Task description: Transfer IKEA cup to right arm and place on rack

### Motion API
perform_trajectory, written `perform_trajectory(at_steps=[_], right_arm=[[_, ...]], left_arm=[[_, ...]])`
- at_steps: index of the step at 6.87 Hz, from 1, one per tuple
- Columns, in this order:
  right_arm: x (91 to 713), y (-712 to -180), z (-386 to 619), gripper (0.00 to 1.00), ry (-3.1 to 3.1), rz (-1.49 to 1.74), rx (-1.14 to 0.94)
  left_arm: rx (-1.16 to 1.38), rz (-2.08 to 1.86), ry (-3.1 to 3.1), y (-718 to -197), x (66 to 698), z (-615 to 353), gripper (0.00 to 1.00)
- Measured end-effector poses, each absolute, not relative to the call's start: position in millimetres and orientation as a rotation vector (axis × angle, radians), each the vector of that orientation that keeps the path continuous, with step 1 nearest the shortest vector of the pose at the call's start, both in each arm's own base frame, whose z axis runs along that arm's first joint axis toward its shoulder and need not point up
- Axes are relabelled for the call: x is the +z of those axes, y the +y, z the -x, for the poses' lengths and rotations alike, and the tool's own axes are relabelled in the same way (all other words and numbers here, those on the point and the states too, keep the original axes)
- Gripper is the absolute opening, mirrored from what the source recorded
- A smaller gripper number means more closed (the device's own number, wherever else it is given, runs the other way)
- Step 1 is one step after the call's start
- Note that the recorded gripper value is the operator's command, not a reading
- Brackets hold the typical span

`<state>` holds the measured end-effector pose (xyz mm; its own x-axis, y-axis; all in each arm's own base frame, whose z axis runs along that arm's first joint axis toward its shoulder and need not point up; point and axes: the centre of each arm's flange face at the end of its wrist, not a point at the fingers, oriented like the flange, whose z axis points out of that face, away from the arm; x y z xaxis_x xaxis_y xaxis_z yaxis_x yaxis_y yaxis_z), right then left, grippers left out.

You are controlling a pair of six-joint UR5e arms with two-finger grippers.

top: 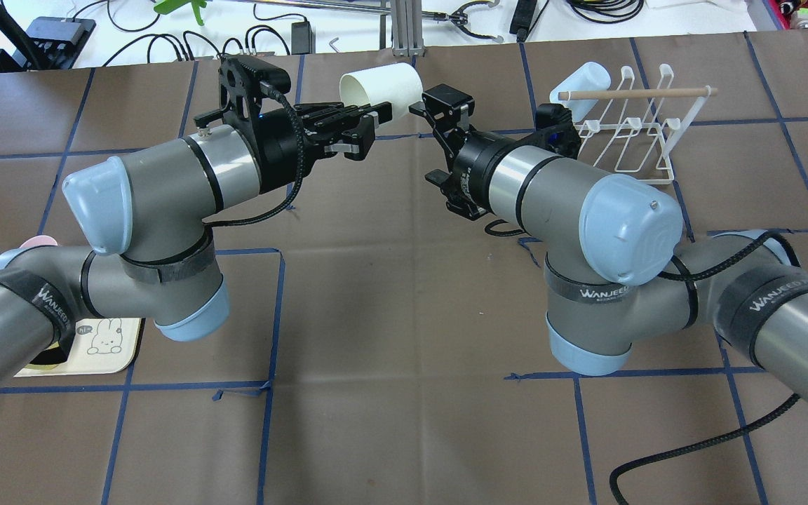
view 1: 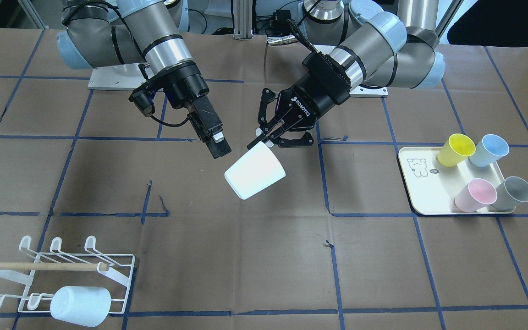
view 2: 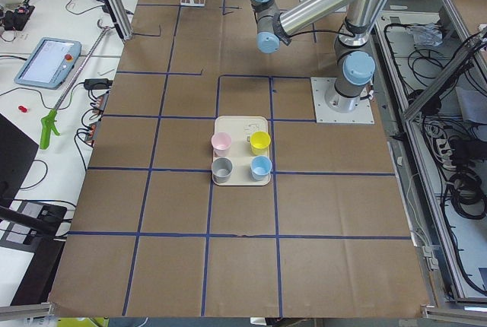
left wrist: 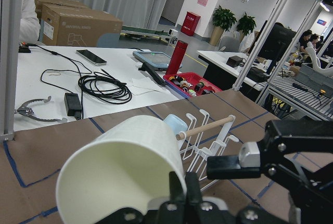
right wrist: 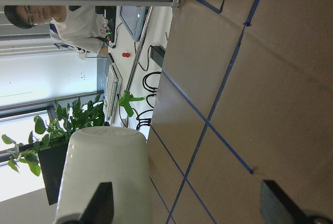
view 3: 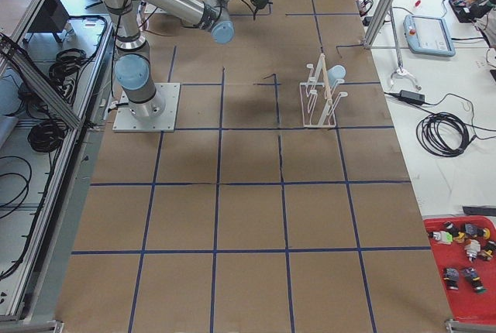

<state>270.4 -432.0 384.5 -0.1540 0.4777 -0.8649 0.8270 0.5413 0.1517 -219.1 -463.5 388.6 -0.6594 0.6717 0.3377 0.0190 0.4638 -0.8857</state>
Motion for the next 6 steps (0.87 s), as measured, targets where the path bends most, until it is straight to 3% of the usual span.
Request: perform_trajectory(at_steps=[6], right_arm=[[395,-472,-285,1.00,1.760,-1.037,-0.408]], left_arm=[[1.209,0.562,-2.025,-463,389,219,0.01]])
